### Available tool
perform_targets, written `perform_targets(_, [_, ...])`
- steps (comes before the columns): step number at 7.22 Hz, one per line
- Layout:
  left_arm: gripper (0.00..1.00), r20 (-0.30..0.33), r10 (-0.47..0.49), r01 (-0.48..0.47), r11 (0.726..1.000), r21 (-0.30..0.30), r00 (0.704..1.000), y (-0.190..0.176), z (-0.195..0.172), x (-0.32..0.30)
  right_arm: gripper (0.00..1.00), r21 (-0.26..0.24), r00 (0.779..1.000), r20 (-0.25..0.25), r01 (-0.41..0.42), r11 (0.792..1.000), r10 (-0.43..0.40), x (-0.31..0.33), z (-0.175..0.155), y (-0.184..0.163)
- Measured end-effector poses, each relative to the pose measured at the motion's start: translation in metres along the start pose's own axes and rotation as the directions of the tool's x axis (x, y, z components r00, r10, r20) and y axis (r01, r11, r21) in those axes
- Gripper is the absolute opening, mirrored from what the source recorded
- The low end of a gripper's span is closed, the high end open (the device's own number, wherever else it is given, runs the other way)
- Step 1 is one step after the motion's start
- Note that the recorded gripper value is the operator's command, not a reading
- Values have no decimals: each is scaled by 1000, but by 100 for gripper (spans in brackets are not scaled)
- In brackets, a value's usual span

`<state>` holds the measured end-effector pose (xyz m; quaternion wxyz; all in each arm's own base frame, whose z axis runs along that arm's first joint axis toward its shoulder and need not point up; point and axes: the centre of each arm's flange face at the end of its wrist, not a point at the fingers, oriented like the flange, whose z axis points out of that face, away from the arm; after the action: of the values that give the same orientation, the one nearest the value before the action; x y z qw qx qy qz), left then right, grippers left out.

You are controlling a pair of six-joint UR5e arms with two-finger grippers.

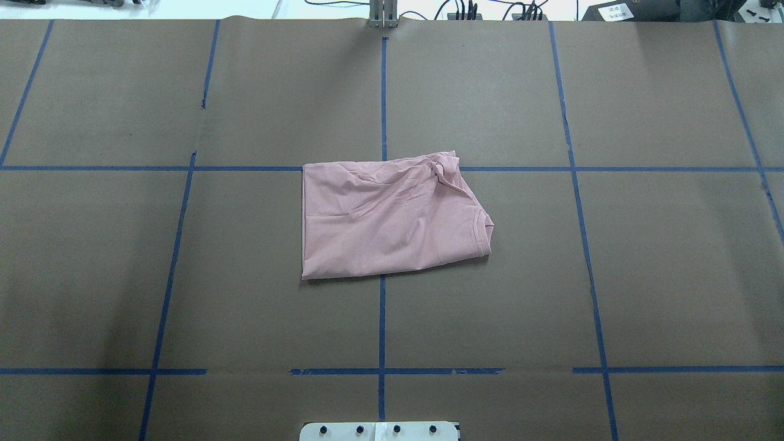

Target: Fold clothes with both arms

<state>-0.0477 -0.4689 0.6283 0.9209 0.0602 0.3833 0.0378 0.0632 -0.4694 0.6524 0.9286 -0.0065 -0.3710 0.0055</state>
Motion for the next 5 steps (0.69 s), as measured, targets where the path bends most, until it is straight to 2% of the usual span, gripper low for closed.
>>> perform_targets(5, [100, -2, -46, 46, 998, -41, 999, 8, 1, -3, 100, -12, 1000, -17, -11, 1000, 11, -2, -4, 10])
